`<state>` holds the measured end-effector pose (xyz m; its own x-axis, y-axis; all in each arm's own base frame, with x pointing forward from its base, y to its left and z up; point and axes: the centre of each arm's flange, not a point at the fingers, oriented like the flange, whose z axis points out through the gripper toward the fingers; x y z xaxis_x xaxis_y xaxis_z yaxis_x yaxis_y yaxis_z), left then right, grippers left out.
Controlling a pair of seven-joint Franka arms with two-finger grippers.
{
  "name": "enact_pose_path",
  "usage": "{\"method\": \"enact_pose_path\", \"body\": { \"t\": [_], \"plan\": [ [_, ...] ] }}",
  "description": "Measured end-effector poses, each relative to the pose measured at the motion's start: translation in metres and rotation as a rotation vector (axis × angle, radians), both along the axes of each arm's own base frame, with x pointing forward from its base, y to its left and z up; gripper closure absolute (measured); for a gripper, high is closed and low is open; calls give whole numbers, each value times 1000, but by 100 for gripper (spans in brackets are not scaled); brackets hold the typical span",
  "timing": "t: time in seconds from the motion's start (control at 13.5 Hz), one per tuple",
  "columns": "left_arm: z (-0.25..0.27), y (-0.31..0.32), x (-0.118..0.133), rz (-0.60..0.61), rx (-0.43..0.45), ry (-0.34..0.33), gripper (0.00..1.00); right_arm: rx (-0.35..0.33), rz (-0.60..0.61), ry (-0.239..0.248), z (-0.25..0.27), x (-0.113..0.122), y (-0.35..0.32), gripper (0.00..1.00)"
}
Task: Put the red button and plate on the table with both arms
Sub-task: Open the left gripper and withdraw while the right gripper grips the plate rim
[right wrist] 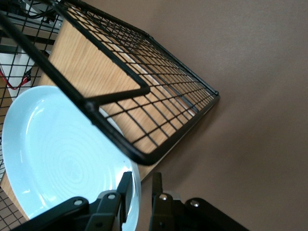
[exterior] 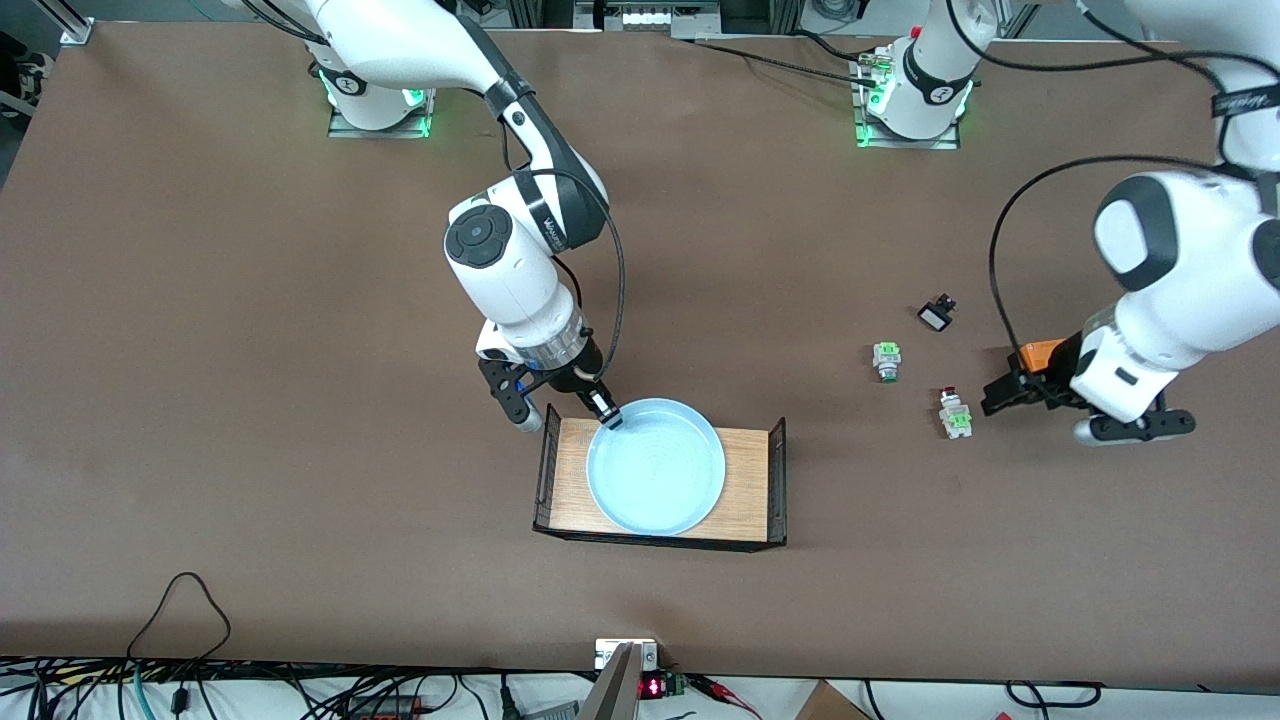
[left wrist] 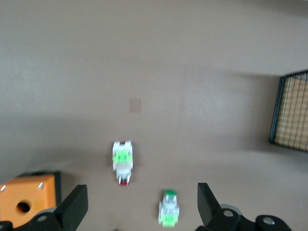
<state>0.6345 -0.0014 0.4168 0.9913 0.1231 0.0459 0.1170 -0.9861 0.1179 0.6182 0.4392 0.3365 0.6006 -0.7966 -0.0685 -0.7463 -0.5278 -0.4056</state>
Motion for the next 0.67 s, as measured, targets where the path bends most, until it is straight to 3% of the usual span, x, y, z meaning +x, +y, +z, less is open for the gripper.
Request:
{"method": "enact_pose_path", "body": {
  "t": [0.22, 0.44, 0.67],
  "plan": [
    [52, 6, -6, -34, 85, 42, 0, 0, 12, -1, 0, -5, 7, 84],
    [99, 6, -10, -41, 90, 70, 0, 8, 14, -12, 7, -4, 10, 94],
    [133, 5, -15, -44, 87, 76, 0, 19, 21, -24, 18, -4, 16, 98]
  ]
}}
